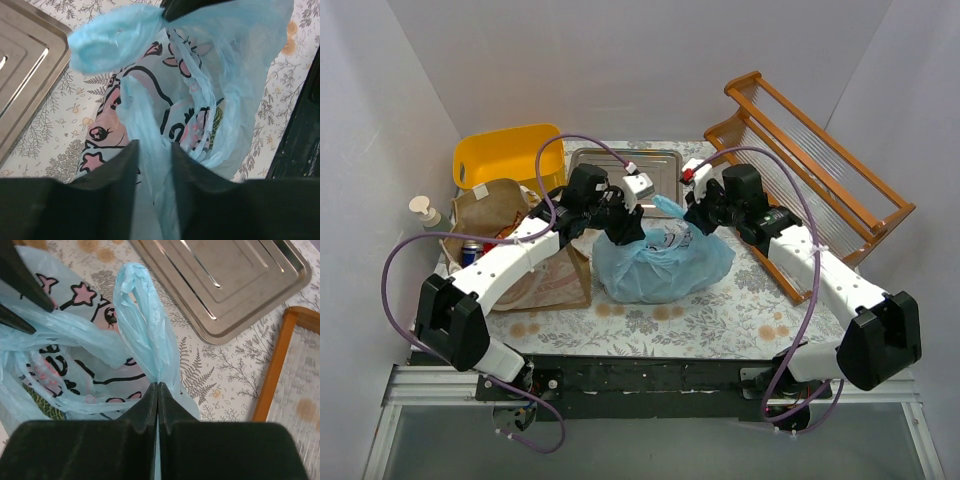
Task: Untie the knot of the grocery bags and take out the mixed food
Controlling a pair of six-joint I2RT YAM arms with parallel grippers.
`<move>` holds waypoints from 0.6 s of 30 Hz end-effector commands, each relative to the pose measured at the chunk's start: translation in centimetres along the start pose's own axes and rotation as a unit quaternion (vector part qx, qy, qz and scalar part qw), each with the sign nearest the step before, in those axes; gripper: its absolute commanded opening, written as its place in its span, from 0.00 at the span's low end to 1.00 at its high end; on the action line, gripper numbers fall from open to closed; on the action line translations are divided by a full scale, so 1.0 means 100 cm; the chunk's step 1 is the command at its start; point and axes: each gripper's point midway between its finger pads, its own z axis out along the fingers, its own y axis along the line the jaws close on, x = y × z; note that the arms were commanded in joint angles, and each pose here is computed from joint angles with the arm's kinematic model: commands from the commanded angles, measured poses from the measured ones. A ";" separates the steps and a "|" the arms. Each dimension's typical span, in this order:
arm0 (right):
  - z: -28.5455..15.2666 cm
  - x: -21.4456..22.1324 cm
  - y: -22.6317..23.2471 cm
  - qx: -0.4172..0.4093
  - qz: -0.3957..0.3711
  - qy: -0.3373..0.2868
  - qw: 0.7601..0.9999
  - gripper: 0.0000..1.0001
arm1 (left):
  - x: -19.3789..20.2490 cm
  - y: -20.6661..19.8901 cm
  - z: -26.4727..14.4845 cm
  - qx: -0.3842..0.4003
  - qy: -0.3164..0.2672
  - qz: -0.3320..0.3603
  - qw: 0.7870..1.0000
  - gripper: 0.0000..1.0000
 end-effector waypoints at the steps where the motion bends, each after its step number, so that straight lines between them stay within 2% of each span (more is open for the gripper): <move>1: -0.014 -0.035 -0.041 0.070 0.026 -0.054 0.996 0.01 | -0.042 0.009 -0.008 -0.026 -0.050 0.036 0.998 0.13; 2: -0.017 -0.038 -0.044 0.072 0.029 -0.058 0.995 0.01 | -0.044 0.010 -0.008 -0.030 -0.050 0.037 0.998 0.04; 3: -0.020 -0.041 -0.049 0.073 0.031 -0.063 0.995 0.01 | -0.052 0.014 -0.012 -0.040 -0.057 0.042 0.997 0.00; 7: -0.048 -0.077 -0.065 0.083 0.030 -0.111 0.990 0.01 | -0.094 0.033 -0.042 -0.103 -0.113 0.050 0.987 0.00; 11: -0.082 -0.129 -0.078 0.090 0.019 -0.169 0.981 0.01 | -0.160 0.050 -0.094 -0.189 -0.194 0.082 0.959 0.00; 13: -0.097 -0.140 -0.079 0.090 0.021 -0.183 0.979 0.01 | -0.185 0.051 -0.121 -0.222 -0.225 0.092 0.944 0.00; 16: -0.118 -0.137 -0.073 0.093 0.027 -0.196 0.976 0.01 | -0.192 0.036 -0.149 -0.226 -0.235 0.119 0.938 0.00; 18: -0.112 -0.108 -0.064 0.088 0.041 -0.172 0.980 0.01 | -0.171 0.023 -0.147 -0.202 -0.214 0.121 0.948 0.00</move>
